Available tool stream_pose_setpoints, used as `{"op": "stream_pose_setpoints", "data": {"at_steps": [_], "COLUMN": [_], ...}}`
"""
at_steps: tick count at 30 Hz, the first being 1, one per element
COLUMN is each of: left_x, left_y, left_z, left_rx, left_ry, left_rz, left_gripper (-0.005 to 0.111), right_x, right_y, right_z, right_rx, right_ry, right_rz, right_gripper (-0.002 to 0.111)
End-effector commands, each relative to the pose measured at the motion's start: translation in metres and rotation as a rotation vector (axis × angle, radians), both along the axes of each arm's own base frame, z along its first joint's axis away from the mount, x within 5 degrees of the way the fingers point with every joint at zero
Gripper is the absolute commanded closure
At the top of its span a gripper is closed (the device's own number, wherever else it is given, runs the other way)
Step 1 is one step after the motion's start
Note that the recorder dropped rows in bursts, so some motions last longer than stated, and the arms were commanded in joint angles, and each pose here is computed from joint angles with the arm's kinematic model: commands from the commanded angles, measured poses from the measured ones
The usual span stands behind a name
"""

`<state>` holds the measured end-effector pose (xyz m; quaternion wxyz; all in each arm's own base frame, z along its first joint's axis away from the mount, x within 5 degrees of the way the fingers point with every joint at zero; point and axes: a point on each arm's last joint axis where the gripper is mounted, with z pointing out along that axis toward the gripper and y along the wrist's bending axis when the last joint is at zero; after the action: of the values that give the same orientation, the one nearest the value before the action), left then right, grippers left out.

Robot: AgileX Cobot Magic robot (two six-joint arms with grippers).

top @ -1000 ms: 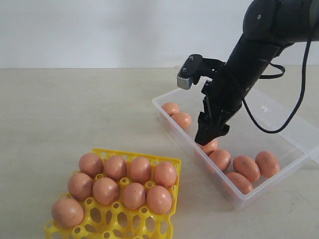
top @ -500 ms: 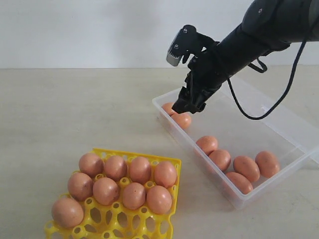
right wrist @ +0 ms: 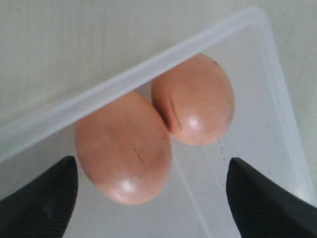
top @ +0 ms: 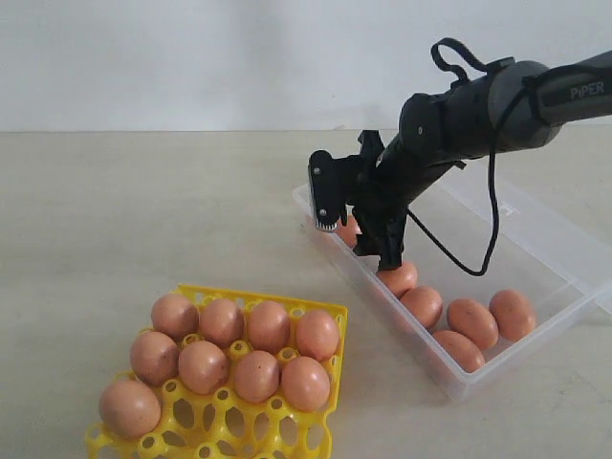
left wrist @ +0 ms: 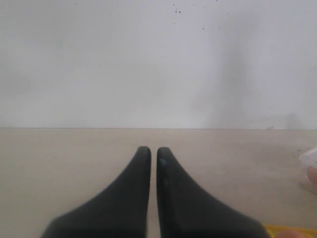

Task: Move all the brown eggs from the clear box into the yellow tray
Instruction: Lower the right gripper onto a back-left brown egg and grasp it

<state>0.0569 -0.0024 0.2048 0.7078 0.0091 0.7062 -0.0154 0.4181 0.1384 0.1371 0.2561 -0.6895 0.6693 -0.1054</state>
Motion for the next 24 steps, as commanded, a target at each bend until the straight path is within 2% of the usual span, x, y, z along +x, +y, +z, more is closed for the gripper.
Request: {"op": "stream_pose_setpoints", "data": {"at_steps": [1, 5, 7, 9, 11, 13, 15, 16, 19, 24], "left_x": [0.000, 0.000, 0.000, 0.000, 0.000, 0.000, 0.000, 0.000, 0.000, 0.000], "left_y": [0.000, 0.000, 0.000, 0.000, 0.000, 0.000, 0.000, 0.000, 0.000, 0.000], "left_z": [0.002, 0.002, 0.002, 0.002, 0.002, 0.002, 0.002, 0.002, 0.001, 0.002], "left_rx": [-0.010, -0.010, -0.010, -0.010, -0.010, -0.010, -0.010, -0.010, -0.010, -0.010], "left_ry": [-0.011, -0.011, -0.011, -0.011, -0.011, -0.011, -0.011, -0.011, -0.008, -0.010], "left_rz": [0.002, 0.002, 0.002, 0.002, 0.002, 0.002, 0.002, 0.002, 0.001, 0.001], "left_gripper": [0.103, 0.103, 0.103, 0.103, 0.103, 0.103, 0.103, 0.103, 0.103, 0.103], "right_x": [0.002, 0.001, 0.001, -0.001, -0.005, -0.006, -0.007, -0.007, -0.007, -0.011], "right_y": [0.001, 0.002, 0.002, 0.002, 0.002, 0.003, 0.007, 0.007, 0.008, 0.006], "right_z": [-0.006, -0.006, -0.006, -0.007, -0.009, -0.010, -0.009, -0.009, 0.005, 0.048], "right_rx": [-0.014, -0.006, 0.000, -0.005, 0.002, 0.028, 0.106, 0.126, 0.240, 0.353], "right_ry": [-0.002, -0.001, 0.011, 0.034, 0.079, 0.103, 0.129, 0.137, 0.163, 0.111], "right_rz": [0.019, 0.021, 0.018, 0.021, 0.016, -0.002, -0.067, -0.088, -0.270, -0.380], "right_gripper": [0.036, 0.036, 0.039, 0.048, 0.059, 0.076, 0.104, 0.108, 0.108, 0.108]}}
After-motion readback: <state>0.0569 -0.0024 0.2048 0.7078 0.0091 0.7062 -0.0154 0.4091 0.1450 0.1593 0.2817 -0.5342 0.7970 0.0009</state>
